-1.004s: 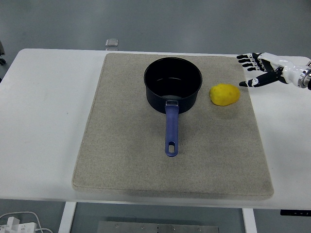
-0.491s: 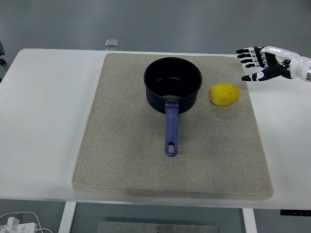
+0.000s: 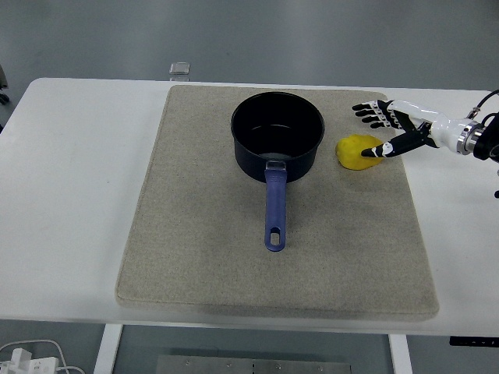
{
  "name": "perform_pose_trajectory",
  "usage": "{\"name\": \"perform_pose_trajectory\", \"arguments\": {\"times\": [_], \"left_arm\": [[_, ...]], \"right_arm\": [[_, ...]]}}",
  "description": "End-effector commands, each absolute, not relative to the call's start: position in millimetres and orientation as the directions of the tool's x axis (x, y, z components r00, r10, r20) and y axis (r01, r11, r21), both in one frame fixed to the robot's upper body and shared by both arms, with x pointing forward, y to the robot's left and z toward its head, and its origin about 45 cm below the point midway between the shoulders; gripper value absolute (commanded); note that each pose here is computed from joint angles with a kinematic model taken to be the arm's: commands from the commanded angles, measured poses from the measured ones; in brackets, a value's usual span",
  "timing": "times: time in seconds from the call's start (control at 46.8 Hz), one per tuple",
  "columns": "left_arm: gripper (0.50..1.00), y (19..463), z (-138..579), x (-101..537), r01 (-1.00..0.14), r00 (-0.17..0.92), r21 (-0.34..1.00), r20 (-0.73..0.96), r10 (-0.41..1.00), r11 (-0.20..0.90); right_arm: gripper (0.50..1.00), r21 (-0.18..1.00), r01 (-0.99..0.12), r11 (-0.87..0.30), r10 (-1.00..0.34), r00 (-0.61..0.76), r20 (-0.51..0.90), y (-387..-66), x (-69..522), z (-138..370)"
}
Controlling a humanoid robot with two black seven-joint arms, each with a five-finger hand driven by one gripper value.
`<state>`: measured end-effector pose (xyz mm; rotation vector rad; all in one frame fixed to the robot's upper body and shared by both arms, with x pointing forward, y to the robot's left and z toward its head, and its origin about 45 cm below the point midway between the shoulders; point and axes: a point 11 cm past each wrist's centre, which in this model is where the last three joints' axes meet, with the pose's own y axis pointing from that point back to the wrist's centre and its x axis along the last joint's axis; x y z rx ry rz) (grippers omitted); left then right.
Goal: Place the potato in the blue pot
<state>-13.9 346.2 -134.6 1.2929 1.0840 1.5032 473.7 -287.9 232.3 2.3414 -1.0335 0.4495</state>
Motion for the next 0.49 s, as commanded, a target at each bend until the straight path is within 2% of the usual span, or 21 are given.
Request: {"name": "perform_pose_trajectory", "arguments": {"times": [0.0, 0.47], "left_arm": [[0.992, 346.3, -134.6, -13.9, -0.065, -0.100, 0.964, 0.252, 0.962, -0.259], [0.992, 346.3, -134.6, -13.9, -0.065, -0.100, 0.964, 0.252, 0.962, -0.259]], "right_arm": [[0.928, 0.330, -0.764, -0.555, -0.579, 0.639, 0.506, -286.4, 473.7, 230.0], [0.928, 0.344, -0.774, -0.532, -0.583, 0.629, 0.514, -290.2, 466.6, 211.8]]}}
